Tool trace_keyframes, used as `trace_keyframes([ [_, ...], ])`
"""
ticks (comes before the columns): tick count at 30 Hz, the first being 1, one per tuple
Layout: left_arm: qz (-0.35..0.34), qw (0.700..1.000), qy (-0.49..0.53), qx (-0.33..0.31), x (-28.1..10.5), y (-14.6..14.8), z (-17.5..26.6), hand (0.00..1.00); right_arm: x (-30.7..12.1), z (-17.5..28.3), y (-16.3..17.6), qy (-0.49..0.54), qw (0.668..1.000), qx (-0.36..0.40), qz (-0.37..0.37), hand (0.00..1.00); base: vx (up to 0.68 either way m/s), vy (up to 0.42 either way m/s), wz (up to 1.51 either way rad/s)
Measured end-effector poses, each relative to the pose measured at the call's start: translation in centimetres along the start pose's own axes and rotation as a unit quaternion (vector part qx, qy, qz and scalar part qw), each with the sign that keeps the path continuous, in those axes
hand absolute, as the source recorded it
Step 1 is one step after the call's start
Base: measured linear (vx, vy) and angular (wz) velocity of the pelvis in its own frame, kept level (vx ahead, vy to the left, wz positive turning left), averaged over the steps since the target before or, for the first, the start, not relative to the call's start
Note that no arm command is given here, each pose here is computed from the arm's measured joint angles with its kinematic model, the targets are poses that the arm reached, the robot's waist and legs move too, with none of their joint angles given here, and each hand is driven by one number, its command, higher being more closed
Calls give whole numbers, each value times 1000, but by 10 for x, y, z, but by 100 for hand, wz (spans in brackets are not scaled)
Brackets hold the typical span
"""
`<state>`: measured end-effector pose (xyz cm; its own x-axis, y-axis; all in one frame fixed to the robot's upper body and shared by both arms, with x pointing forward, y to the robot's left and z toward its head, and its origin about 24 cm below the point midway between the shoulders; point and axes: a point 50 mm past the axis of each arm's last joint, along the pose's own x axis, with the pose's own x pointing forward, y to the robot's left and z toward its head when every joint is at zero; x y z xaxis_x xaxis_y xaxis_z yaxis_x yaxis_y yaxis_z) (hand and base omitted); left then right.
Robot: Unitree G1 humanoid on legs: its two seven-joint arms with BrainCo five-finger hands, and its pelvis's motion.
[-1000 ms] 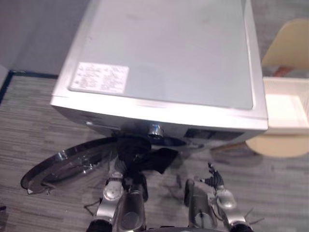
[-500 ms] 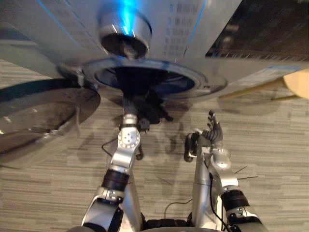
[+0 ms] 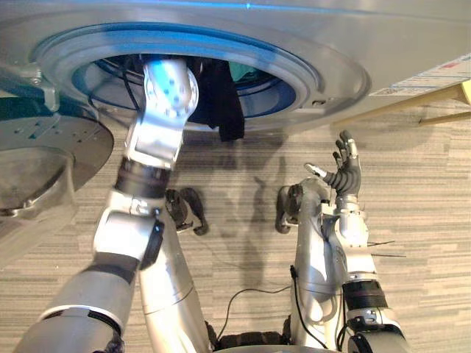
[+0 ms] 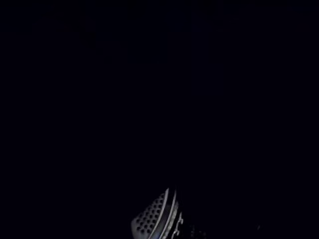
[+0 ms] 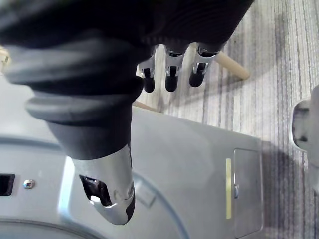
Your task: Pick up the laundry basket with both hands and put the clothes into the washing machine.
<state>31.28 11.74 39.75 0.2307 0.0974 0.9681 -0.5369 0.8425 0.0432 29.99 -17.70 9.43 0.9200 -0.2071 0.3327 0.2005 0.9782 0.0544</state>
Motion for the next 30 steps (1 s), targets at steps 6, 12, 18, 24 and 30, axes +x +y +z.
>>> trace_keyframes([
  [6,30,992,-88,86,37,19,21,100,0,4,3,-7,1000,23,9,0,39,-21,-9],
  [12,28,987,-92,128,57,25,21,0,-2,8,4,-15,999,31,15,0,33,-10,-11],
  [18,-125,964,-32,232,41,-9,-19,0,-2,8,4,-16,999,30,19,0,34,-12,2],
  [24,-314,912,-16,264,-1,-61,-35,0,-2,9,7,-19,998,31,46,0,20,-2,3],
  [30,-315,931,8,185,-5,-62,-29,0,-3,8,8,-14,998,27,56,0,27,-15,11],
])
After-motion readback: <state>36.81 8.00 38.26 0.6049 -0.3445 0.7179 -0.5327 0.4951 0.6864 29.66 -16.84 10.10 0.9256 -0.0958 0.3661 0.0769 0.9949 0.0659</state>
